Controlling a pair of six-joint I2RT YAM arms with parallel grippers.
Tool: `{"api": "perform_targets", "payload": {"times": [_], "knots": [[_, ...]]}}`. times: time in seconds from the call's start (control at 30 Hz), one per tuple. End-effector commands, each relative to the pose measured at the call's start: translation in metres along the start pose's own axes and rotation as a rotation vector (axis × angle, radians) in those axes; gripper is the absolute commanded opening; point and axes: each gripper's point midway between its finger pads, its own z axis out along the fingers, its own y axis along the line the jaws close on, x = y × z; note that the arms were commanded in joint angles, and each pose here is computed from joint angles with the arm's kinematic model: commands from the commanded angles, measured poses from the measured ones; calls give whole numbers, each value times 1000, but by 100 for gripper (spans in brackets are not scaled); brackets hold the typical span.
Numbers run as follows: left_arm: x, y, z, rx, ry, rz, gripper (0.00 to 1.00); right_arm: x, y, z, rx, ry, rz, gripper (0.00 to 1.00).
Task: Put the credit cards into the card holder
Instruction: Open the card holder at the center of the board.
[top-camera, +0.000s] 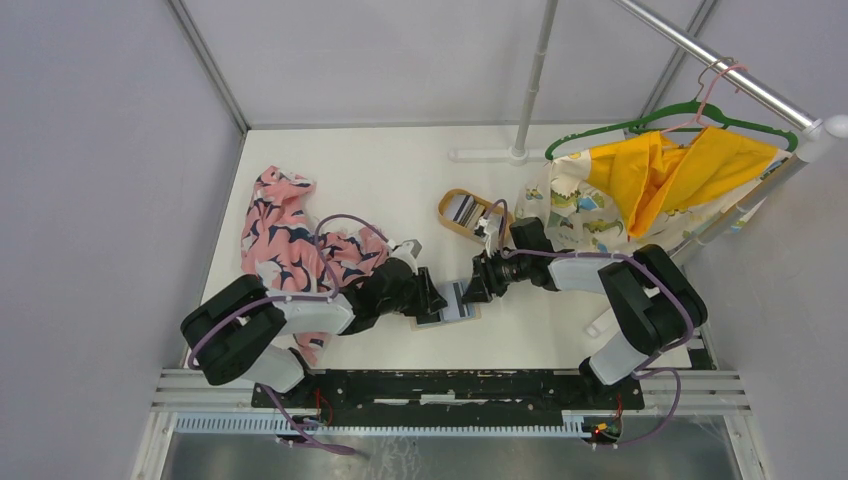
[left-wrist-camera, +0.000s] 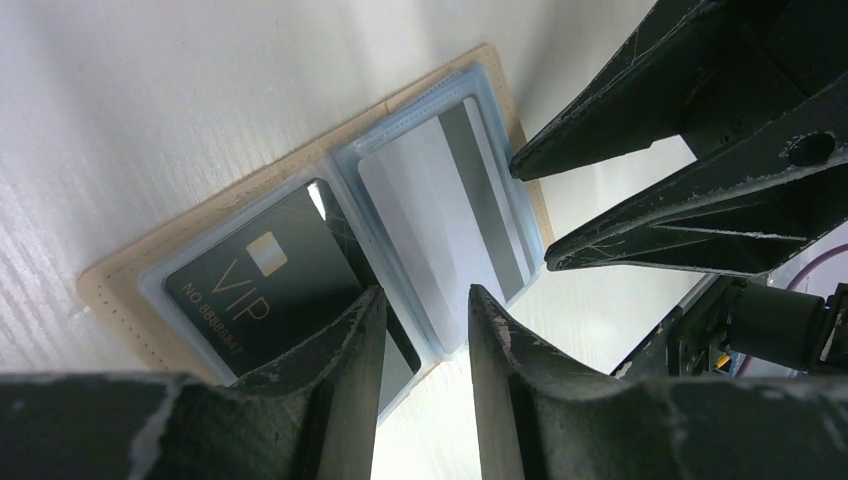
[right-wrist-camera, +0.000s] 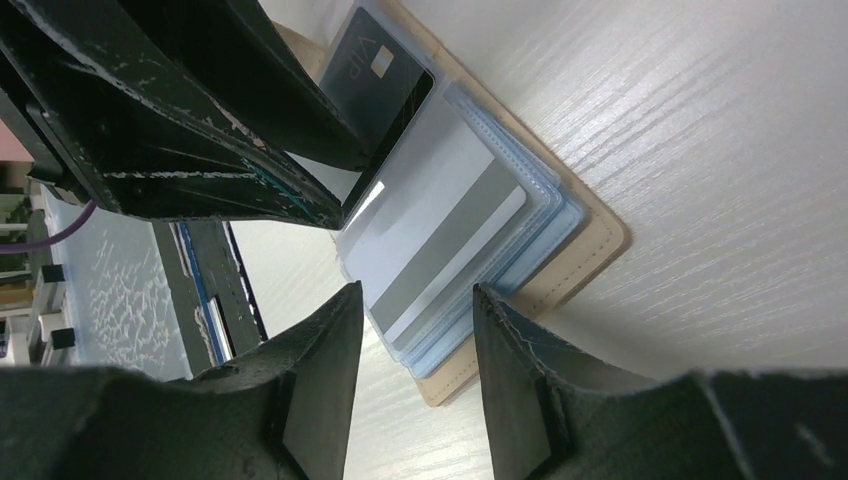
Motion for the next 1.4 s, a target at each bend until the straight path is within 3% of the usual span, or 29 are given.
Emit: {"api": "perform_targets", "payload": {"times": [0.0, 0.2, 0.8, 1.07, 1.23, 1.37], "knots": [[-11, -12, 7, 30, -33, 39, 43, -11, -9, 1, 35, -30, 51, 51], [-6, -4, 11, -4, -17, 36, 43, -11, -11, 0, 49, -48, 157, 51], [3, -3, 22, 5, 27, 40, 42, -15, 8, 2, -71, -75, 248, 51], [5, -4, 23, 7, 34, 40, 46, -17, 2, 0, -37, -100, 280, 52], [4, -3, 22, 6, 29, 39, 47, -15, -18, -3, 84, -126, 341, 53], [5, -4, 22, 9, 30, 39, 47, -14, -14, -1, 48, -124, 373, 53]]}}
